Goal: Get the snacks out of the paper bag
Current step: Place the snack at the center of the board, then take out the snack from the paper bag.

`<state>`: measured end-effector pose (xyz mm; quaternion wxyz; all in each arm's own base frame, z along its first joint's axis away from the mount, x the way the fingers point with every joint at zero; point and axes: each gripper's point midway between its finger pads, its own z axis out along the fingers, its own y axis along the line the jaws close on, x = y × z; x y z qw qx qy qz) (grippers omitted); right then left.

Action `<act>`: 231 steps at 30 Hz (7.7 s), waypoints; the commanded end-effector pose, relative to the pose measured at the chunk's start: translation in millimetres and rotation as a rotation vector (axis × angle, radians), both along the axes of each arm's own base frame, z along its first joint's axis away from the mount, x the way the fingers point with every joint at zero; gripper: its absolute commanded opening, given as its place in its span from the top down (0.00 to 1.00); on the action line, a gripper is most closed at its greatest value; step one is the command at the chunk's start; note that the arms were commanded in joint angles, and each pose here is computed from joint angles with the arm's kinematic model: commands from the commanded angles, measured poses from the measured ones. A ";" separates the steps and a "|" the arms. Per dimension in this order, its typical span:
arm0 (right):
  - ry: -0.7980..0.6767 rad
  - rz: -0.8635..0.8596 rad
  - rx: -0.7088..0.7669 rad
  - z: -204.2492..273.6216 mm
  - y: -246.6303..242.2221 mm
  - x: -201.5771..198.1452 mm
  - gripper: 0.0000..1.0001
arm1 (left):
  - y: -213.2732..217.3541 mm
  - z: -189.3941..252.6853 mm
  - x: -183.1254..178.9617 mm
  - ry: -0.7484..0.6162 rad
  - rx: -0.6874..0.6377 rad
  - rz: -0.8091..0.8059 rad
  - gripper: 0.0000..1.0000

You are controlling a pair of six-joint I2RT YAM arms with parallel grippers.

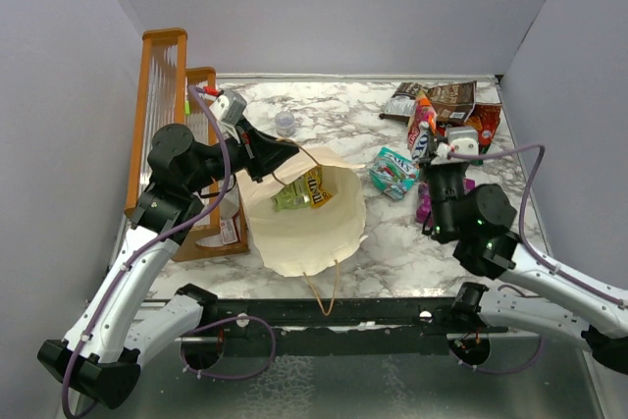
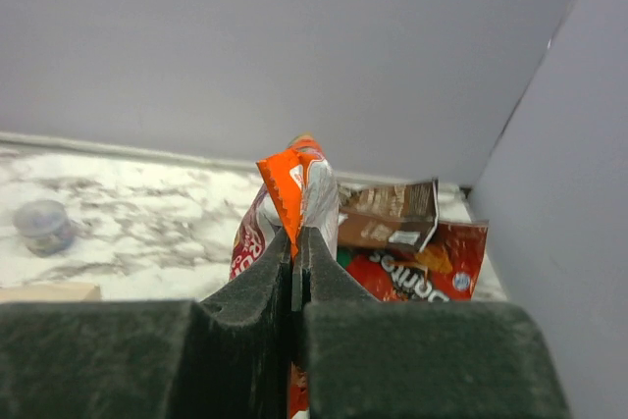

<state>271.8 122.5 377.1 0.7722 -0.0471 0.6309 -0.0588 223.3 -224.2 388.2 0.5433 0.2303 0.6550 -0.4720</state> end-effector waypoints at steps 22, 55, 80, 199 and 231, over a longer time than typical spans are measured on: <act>0.152 -0.372 0.887 -184.2 -126.2 92.5 0.98 | 6.5 29.3 -17.2 -0.050 -0.053 0.001 1.00; 0.151 -0.509 0.807 -213.3 -166.9 15.2 0.47 | 2.5 21.2 -18.7 -0.045 -0.039 -0.033 1.00; -0.079 1.380 -0.197 -29.5 139.3 -93.0 0.19 | -5.6 14.8 -27.2 -0.041 -0.056 -0.118 1.00; 0.619 0.463 -0.289 -294.5 275.7 32.9 0.39 | -20.0 19.9 -51.2 0.064 -0.310 -0.196 1.00; 0.476 0.437 -0.351 -338.0 291.3 101.4 0.46 | -37.3 23.3 -56.3 0.072 -0.226 -0.261 1.00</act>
